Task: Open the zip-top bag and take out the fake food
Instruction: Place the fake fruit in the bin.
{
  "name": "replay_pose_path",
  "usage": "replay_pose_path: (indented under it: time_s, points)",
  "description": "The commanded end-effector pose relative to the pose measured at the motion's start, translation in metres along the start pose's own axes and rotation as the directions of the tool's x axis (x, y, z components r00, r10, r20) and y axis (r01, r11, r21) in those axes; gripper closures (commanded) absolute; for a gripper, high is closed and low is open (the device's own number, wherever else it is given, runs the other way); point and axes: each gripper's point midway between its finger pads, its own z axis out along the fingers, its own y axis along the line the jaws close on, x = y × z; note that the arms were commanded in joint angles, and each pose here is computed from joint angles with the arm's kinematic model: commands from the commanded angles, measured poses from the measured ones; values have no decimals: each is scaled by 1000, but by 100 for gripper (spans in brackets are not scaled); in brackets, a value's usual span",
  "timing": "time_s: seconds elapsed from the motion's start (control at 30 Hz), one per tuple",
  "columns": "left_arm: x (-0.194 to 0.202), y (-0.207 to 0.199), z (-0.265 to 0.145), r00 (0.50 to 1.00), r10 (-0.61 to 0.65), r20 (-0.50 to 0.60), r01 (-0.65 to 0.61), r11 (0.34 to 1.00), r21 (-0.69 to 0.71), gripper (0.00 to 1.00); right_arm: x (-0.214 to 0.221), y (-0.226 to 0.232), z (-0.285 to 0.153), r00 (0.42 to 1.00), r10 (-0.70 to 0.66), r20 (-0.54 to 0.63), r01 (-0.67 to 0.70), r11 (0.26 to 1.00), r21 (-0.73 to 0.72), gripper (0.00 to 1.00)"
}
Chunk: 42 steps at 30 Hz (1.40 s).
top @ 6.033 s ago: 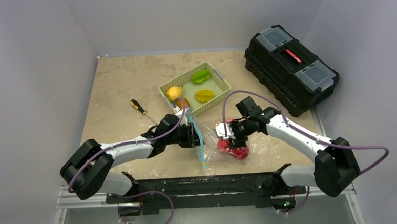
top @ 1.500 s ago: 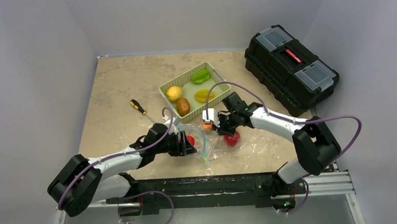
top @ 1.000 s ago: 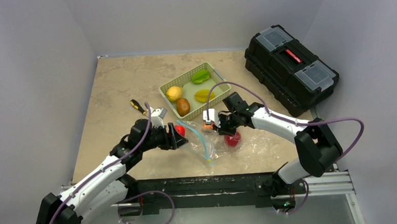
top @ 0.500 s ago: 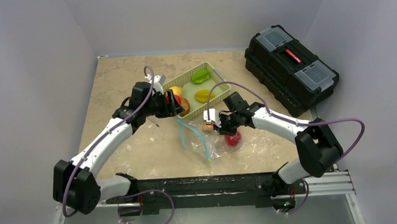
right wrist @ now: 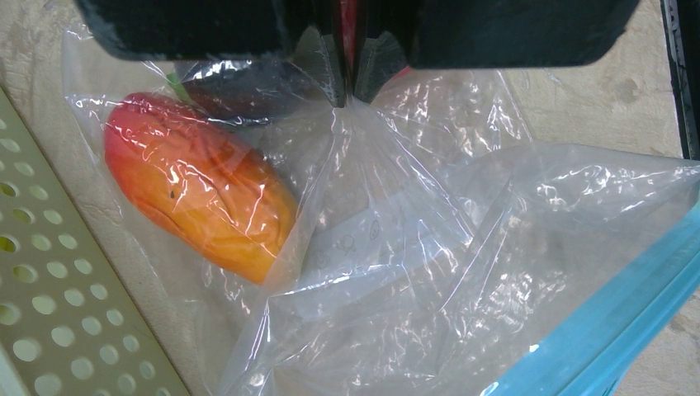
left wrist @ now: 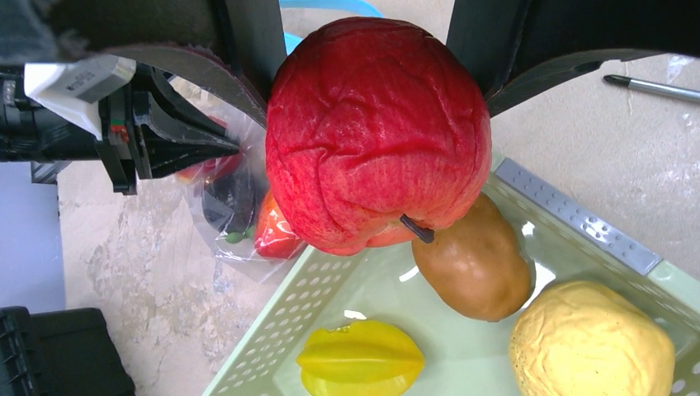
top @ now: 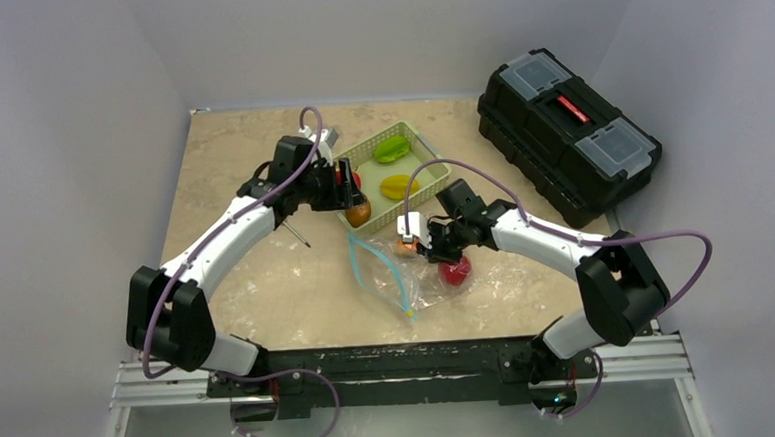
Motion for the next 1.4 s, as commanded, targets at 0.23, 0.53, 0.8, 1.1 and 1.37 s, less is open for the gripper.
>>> replay_pose_path:
  time_s: [0.23,0.53,0.8,1.1,1.37]
  points:
    - [-26,2,18,999,49,-9,-49,999,-21,100,-5,-1,-8,1000,-21,20,21,1000,17,92]
    - [-30,8,33,998,43,-45,-45,998,-38,100,-4,-1,-9,1000,-19,20,19,1000,17,91]
    - [-34,13,41,998,31,-59,-34,998,-48,100,-4,-1,-8,1000,-19,19,19,1000,16,91]
    - [-36,24,50,997,8,-81,-13,998,-66,88,-4,-1,-9,1000,-20,19,19,1000,17,90]
    - [-37,30,57,995,-5,-95,-2,997,-74,66,-3,-2,-8,1000,-17,17,17,1000,17,90]
